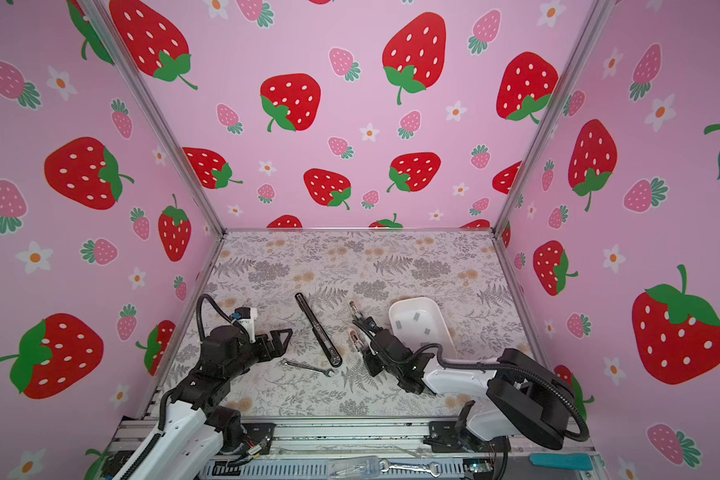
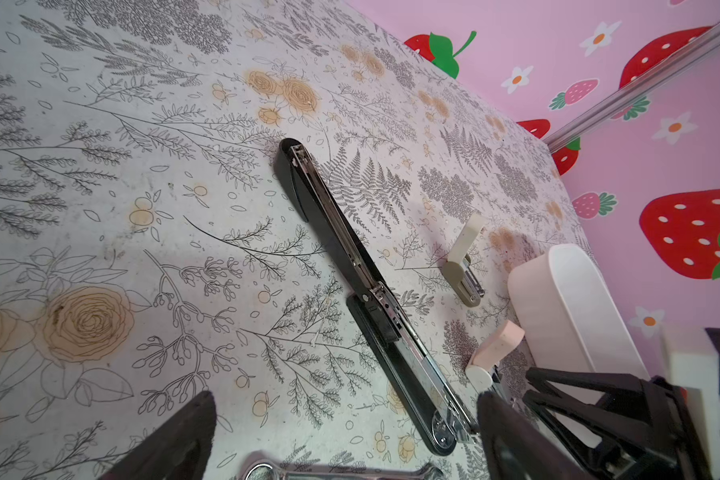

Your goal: Load the staples into the stapler

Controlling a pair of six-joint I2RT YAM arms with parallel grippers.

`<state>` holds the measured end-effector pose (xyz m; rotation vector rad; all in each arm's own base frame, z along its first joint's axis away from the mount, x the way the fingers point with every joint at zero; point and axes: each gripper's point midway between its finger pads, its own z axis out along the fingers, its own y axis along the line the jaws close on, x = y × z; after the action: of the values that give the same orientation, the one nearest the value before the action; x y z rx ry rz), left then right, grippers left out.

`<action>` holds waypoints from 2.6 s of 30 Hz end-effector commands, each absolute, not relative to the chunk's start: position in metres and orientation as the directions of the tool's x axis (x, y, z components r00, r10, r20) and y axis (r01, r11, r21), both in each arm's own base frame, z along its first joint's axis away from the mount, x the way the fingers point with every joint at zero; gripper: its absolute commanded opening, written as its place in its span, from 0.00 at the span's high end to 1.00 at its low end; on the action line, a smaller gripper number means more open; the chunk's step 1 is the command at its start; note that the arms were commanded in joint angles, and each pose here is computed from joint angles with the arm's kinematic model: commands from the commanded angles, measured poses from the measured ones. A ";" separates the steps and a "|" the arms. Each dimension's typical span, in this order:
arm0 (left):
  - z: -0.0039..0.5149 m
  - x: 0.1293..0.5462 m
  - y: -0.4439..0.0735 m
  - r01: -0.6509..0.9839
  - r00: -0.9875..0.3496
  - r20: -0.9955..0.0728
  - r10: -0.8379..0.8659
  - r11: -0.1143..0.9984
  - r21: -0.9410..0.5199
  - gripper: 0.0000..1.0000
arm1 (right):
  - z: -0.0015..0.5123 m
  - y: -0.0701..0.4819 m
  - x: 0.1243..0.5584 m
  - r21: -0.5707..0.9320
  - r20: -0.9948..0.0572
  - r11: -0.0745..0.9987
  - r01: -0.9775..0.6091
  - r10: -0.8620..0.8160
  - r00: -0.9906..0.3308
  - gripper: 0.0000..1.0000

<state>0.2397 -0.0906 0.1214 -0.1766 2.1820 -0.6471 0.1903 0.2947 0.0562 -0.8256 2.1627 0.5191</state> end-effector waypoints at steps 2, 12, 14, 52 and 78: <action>0.125 0.241 -0.091 0.102 -0.633 -0.695 -0.341 0.853 -0.511 0.01 | 0.050 0.294 0.200 0.086 -0.750 0.750 -0.656 -0.385 -0.538 0.74; 0.125 0.240 -0.091 0.104 -0.630 -0.698 -0.341 0.853 -0.511 0.01 | 0.024 0.298 0.195 0.095 -0.694 0.741 -0.664 -0.429 -0.578 0.81; 0.125 0.240 -0.091 0.105 -0.631 -0.697 -0.341 0.853 -0.512 0.01 | 0.021 0.294 0.193 0.094 -0.686 0.746 -0.659 -0.432 -0.586 0.82; 0.164 0.323 -0.086 0.192 -0.379 -0.897 -0.227 0.929 -0.317 0.01 | 0.110 0.129 0.281 0.157 -0.700 0.984 -0.084 0.051 -0.712 0.82; 0.167 0.325 -0.057 0.092 -0.273 -0.953 -0.132 0.982 -0.162 0.01 | 0.036 0.136 0.350 0.096 -0.528 0.995 0.003 0.053 -0.848 0.67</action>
<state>0.3207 -0.0608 0.1585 -0.0235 1.8668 -0.2411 0.3431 0.1354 0.0359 0.0097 2.5814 0.1262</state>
